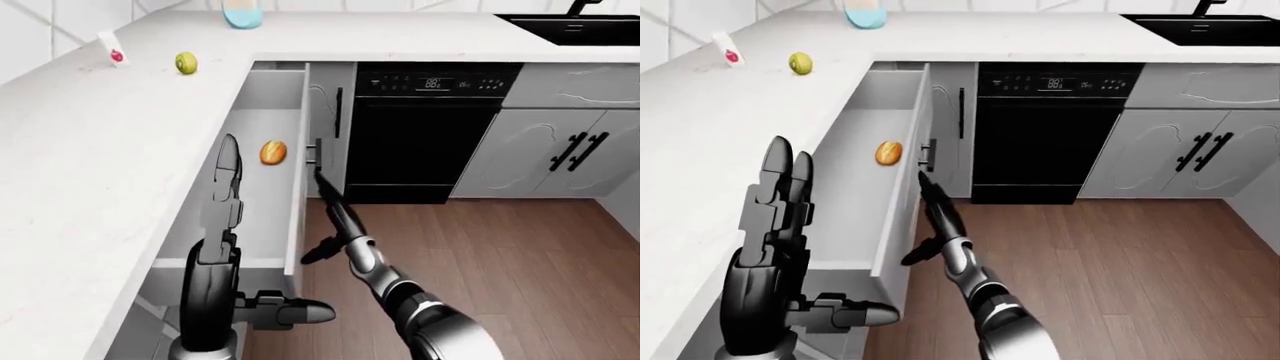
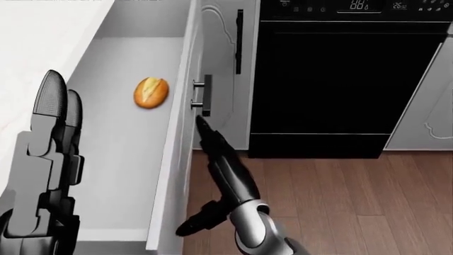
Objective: Close the right drawer.
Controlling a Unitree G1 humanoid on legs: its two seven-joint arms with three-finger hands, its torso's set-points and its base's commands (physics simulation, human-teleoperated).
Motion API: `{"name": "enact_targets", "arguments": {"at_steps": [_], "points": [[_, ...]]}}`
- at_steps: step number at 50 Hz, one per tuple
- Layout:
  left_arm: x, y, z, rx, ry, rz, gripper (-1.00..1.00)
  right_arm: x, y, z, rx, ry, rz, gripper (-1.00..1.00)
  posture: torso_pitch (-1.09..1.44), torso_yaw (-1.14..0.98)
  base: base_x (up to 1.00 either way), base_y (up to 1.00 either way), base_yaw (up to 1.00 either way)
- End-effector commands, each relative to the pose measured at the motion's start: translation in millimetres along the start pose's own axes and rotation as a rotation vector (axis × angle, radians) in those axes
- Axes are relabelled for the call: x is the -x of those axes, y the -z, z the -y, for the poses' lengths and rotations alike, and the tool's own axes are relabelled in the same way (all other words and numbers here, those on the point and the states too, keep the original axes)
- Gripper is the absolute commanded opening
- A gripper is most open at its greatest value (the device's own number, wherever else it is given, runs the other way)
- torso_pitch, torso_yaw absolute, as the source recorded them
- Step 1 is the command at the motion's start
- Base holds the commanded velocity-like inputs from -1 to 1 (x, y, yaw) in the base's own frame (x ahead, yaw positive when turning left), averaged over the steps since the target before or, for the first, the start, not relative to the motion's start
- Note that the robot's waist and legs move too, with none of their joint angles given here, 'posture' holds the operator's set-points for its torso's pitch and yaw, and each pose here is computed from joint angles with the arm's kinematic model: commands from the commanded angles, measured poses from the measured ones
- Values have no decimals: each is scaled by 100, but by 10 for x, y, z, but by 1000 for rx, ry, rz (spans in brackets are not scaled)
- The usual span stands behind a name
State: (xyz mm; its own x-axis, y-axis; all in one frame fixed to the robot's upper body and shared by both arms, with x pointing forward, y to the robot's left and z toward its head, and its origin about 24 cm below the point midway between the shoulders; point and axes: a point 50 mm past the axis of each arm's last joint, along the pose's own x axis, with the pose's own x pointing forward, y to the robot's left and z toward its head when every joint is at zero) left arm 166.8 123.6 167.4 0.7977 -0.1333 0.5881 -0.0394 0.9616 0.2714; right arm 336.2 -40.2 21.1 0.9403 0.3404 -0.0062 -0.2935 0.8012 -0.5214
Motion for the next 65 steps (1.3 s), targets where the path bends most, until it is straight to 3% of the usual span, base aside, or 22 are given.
{"name": "enact_targets", "arguments": {"at_steps": [1,45,58,65], "points": [[-21,-109,-27,2,-17,66,100,-86,-323,-106,-14,-54,156,100,0,0,0,0,0],[-16,-108,-37,4,-21,66,100,143,-472,-786,35,-229,219,100,0,0,0,0,0],[-18,-103,-36,5,-19,64,100,259,-409,-958,104,-406,228,100,0,0,0,0,0],[-17,-101,-33,4,-18,64,100,291,-376,-992,131,-437,224,100,0,0,0,0,0]]}}
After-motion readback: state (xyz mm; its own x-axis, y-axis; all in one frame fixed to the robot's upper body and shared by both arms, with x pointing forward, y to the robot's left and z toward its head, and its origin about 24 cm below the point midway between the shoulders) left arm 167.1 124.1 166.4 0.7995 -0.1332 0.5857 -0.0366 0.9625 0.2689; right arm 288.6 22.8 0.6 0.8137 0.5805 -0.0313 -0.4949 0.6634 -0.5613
